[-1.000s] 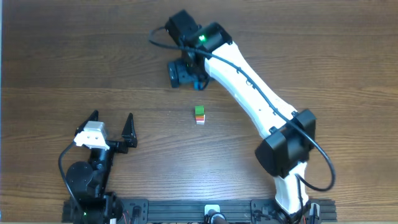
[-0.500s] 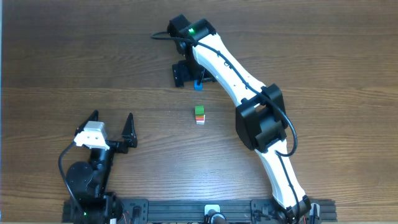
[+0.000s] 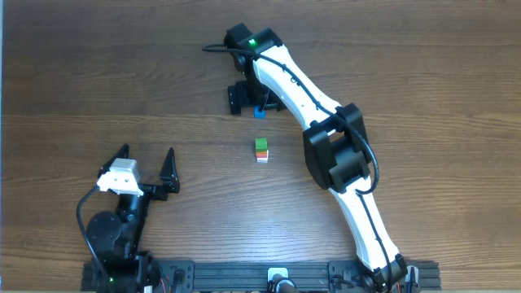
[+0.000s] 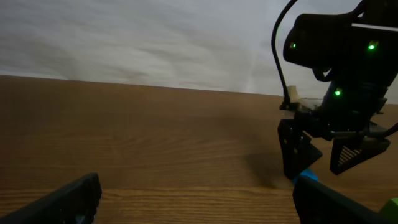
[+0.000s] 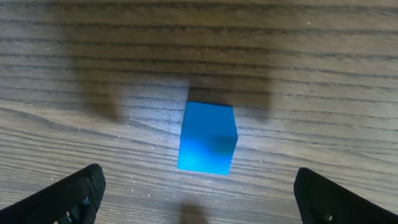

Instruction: Stack Cubes

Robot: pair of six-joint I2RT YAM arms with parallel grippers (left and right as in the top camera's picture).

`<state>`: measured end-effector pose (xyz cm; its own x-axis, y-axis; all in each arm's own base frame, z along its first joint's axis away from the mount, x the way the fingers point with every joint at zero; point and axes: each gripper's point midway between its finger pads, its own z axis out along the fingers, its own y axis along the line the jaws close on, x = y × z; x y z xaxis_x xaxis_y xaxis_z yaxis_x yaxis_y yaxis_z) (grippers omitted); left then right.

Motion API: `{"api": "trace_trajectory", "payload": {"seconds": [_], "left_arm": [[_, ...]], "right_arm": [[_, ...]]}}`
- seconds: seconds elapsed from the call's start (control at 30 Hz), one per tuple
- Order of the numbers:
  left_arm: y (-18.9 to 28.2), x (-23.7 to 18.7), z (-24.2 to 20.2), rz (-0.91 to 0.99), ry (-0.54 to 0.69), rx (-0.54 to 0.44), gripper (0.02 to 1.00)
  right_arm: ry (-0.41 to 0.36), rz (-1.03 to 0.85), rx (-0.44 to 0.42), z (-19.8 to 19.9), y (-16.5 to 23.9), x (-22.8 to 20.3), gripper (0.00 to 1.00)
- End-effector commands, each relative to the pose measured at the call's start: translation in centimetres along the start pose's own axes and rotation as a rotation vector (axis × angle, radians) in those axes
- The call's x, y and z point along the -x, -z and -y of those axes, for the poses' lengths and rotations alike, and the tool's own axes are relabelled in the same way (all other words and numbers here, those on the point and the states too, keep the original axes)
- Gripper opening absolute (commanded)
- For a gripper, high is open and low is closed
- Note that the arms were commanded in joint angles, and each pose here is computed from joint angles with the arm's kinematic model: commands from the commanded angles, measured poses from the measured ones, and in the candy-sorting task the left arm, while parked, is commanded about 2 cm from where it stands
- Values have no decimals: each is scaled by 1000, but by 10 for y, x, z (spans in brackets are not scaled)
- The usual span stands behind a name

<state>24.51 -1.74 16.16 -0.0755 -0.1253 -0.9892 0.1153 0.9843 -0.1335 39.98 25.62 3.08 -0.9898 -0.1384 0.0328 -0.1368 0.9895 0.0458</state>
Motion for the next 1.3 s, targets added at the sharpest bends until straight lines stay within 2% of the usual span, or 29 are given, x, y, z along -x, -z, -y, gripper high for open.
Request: {"api": "trace_trajectory", "payload": {"seconds": [0.03, 0.8, 1.03, 1.3], "left_arm": [[0, -1, 1, 0, -15, -8, 1000], [0, -1, 1, 0, -15, -8, 1000], [0, -1, 1, 0, -15, -8, 1000], [0, -1, 1, 0, -15, -8, 1000]], "right_arm": [[-13, -12, 11, 1, -9, 4, 963], [-29, -6, 2, 5, -26, 8, 776], [-36, -16, -2, 6, -33, 5, 687], [-42, -10, 0, 5, -33, 6, 527]]}}
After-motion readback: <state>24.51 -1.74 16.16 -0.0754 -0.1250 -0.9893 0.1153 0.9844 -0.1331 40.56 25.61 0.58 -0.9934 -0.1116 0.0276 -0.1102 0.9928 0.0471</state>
